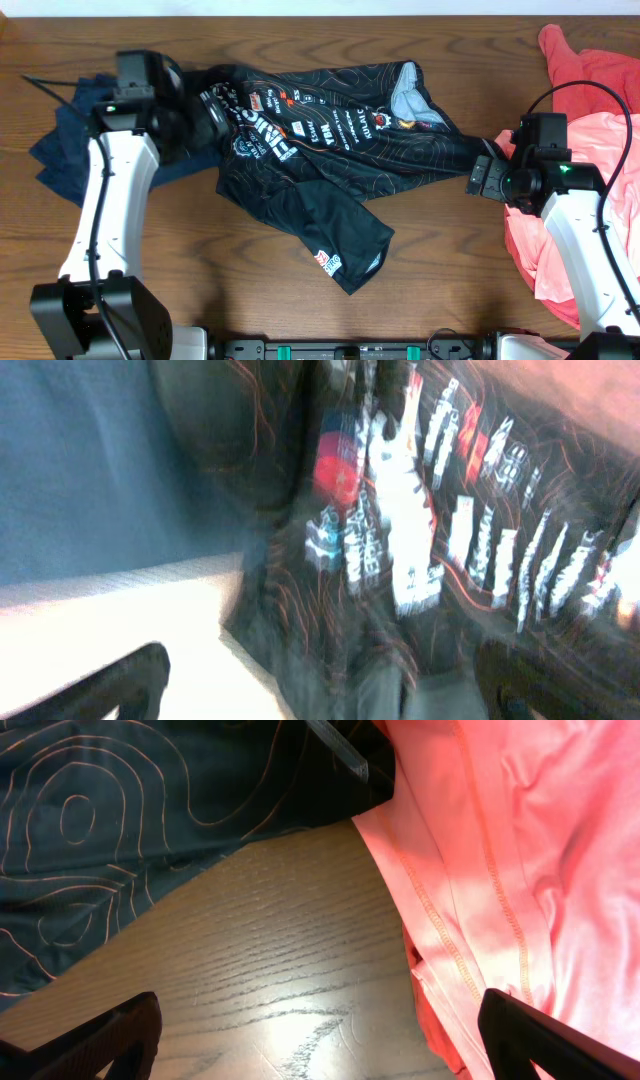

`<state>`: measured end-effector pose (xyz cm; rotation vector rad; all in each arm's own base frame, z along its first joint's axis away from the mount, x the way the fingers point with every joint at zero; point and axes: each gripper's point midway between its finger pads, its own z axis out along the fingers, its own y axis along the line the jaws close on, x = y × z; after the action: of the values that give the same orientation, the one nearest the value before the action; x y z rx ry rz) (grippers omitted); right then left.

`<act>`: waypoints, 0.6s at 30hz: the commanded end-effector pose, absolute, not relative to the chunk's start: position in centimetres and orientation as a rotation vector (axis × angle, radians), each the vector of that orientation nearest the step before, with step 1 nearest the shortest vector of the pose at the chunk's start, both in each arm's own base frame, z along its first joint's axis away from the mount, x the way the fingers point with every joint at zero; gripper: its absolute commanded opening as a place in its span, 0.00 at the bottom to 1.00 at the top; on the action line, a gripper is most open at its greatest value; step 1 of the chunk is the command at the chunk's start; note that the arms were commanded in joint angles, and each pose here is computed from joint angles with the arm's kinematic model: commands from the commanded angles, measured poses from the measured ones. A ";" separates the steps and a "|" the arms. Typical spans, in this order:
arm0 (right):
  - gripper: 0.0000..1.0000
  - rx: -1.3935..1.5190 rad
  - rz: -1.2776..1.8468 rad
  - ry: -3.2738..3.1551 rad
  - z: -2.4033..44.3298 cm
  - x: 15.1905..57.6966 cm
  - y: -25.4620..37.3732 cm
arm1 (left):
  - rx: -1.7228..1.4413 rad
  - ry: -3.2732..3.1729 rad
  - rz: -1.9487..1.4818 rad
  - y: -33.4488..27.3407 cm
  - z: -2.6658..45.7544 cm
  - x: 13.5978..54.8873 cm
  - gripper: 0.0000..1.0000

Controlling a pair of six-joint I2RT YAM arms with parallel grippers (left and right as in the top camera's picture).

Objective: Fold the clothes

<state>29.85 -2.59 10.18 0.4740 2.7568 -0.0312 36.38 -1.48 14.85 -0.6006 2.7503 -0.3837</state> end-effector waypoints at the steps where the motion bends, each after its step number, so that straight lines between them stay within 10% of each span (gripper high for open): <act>1: 0.99 0.498 -0.040 2.740 10.6 29.9 -2.9 | -0.550 2.935 -0.494 -4.9 13.2 32.4 0.98; 18: 0.99 0.501 -0.044 2.759 10.4 29.4 -2.9 | -0.476 3.144 -0.618 -16.9 0.8 22.3 0.91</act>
<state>29.44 -2.57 10.05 0.4762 2.7740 -0.0343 23.29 -15.49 1.58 -0.4312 3.1357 -0.5679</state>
